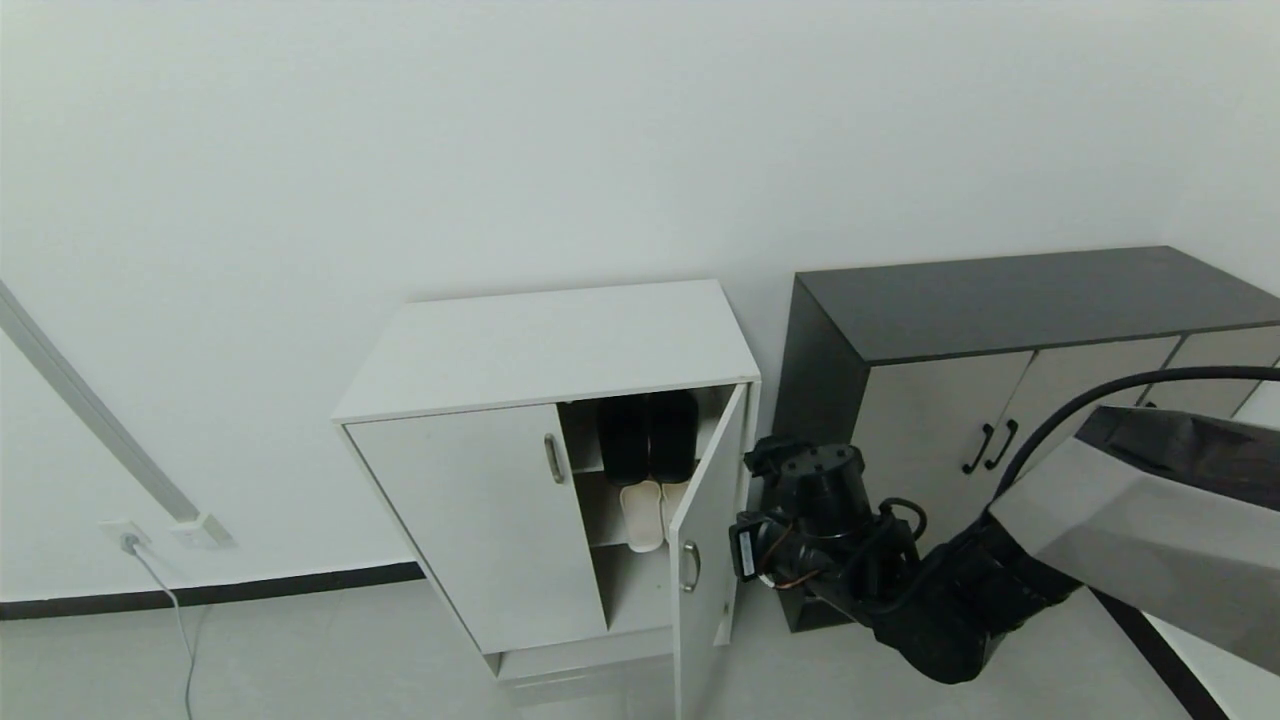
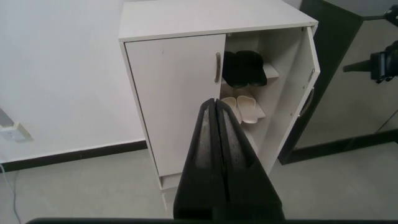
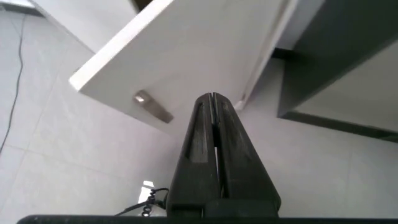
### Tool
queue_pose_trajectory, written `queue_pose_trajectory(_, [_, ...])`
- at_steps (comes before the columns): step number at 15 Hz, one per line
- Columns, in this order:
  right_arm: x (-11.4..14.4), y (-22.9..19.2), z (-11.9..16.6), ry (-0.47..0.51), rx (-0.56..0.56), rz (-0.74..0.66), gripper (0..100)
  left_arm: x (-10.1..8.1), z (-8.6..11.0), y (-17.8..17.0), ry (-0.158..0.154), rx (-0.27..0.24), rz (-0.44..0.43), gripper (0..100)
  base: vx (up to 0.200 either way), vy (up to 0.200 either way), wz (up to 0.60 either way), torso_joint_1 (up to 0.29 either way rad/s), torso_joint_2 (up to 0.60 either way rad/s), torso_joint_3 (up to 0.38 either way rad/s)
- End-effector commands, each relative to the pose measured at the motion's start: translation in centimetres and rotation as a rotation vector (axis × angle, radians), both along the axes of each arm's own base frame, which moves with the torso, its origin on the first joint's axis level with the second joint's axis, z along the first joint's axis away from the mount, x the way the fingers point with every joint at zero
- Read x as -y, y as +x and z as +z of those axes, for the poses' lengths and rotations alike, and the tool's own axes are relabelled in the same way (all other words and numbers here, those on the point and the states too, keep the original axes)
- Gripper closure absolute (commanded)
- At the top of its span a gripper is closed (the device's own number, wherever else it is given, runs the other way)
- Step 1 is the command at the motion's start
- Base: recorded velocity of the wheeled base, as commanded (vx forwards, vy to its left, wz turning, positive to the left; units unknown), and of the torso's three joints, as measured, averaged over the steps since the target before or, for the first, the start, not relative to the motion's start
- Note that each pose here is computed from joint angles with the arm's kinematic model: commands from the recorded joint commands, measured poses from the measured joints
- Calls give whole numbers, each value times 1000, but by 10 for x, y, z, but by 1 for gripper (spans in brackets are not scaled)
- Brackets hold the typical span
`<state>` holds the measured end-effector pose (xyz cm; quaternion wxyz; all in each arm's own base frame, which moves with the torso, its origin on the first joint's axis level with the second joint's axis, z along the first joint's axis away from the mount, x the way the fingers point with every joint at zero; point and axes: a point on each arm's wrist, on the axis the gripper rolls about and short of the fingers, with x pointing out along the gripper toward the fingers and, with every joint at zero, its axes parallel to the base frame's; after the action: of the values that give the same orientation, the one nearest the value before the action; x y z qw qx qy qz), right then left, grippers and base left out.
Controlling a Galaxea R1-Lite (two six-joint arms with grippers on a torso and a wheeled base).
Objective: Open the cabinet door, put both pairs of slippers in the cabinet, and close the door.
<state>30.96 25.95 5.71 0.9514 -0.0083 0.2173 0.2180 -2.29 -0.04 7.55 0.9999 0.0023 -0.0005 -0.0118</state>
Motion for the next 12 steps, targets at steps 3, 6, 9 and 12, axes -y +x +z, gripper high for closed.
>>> queue_pose_trajectory(3, [-22, 5, -7, 18, 12, 43, 100, 0, 0, 0, 1, -1, 1, 100, 0, 0, 0, 0, 0, 0])
queue_pose_trajectory(6, [-35, -5, 4, 56, 33, 104, 100, 0, 0, 0, 0, -1, 1, 100, 0, 0, 0, 0, 0, 0])
queue_pose_trajectory(9, [-40, -15, 24, 115, 60, 153, 100, 0, 0, 0, 1, -1, -1, 100, 0, 0, 0, 0, 0, 0])
queue_pose_trajectory(12, [-29, -28, 50, 135, 92, 159, 100, 0, 0, 0, 1, -1, -1, 100, 0, 0, 0, 0, 0, 0])
